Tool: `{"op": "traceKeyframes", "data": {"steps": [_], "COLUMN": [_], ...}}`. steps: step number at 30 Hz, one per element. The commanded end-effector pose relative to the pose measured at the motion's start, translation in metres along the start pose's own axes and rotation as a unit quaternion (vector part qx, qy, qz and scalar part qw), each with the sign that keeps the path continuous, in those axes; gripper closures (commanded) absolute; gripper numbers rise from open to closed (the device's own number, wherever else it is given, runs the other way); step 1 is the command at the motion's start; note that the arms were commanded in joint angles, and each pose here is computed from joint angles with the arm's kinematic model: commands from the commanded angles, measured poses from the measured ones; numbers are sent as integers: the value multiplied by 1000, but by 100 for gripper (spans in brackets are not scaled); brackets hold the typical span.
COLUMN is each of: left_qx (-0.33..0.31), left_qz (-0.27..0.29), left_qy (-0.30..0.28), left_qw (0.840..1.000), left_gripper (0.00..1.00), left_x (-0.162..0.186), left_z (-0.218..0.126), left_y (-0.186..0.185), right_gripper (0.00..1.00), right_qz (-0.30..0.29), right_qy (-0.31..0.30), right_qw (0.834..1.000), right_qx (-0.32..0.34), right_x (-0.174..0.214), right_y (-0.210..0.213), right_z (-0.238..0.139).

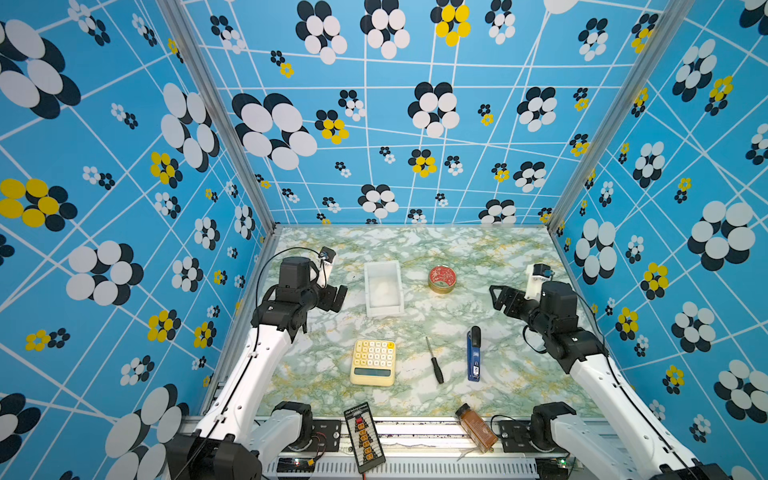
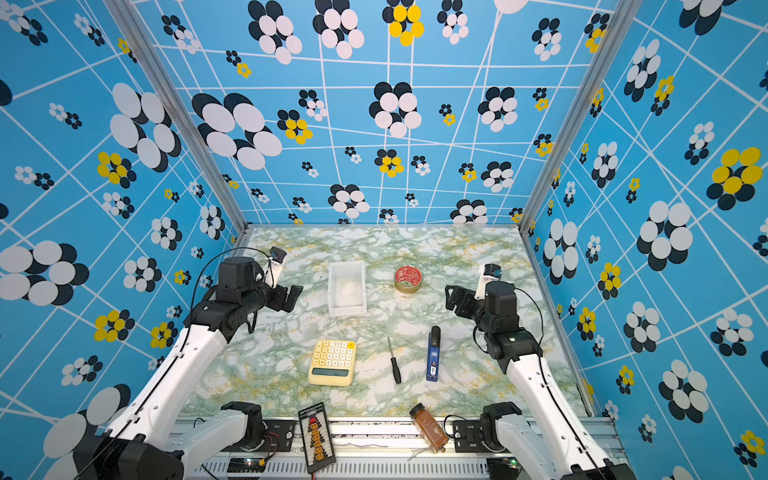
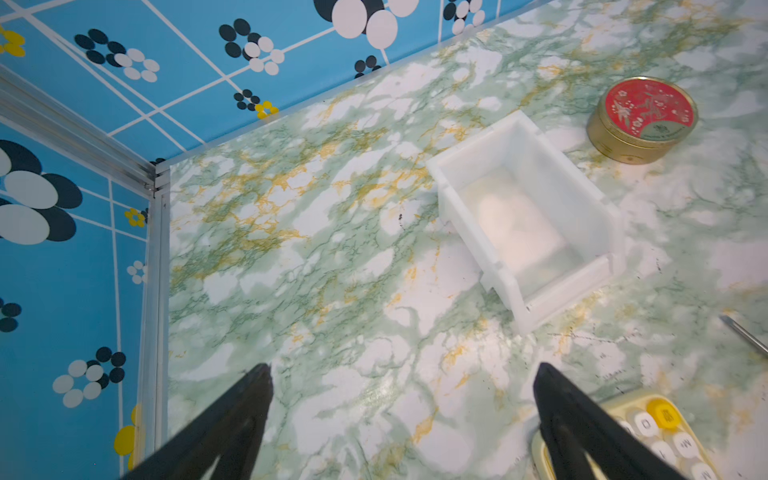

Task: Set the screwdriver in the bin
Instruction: 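Move the right gripper over the black-handled screwdriver's handle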

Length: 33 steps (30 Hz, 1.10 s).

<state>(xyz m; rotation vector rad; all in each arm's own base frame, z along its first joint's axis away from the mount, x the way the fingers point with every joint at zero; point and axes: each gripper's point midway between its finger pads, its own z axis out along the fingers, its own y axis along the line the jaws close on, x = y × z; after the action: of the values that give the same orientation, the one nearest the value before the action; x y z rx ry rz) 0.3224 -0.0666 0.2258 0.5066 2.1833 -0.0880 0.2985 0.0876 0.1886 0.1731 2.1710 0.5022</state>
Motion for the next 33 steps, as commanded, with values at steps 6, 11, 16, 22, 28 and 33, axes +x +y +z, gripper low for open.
{"op": "traceKeyframes", "data": {"steps": [6,11,16,22,28,33], "left_qx": [58,89,94,92,91,92], "left_qz": [-5,9,25,51,42,37], "left_qy": [106,118,95,99,100,101], "left_qw": [993,989,991,989,990,990], "left_gripper": [1,1,1,1,1,1], "left_x": [10,11,2,0,-3,-3], "left_z": [-4,4,-3,-7,-7,-5], "left_y": [-29,-45,-50,-49,-49,-49], "right_gripper": [25,35,36,43,51,51], "right_qz": [-69,-131,-178,-203,-239,-248], "right_qy": [189,253,288,332,356,355], "right_qw": [979,958,941,920,900,895], "right_qx": [29,41,23,38,73,104], "right_x": [95,133,172,219,240,244], "right_y": [30,53,90,105,105,94], "right_z": [-15,-14,-15,3,16,22]}}
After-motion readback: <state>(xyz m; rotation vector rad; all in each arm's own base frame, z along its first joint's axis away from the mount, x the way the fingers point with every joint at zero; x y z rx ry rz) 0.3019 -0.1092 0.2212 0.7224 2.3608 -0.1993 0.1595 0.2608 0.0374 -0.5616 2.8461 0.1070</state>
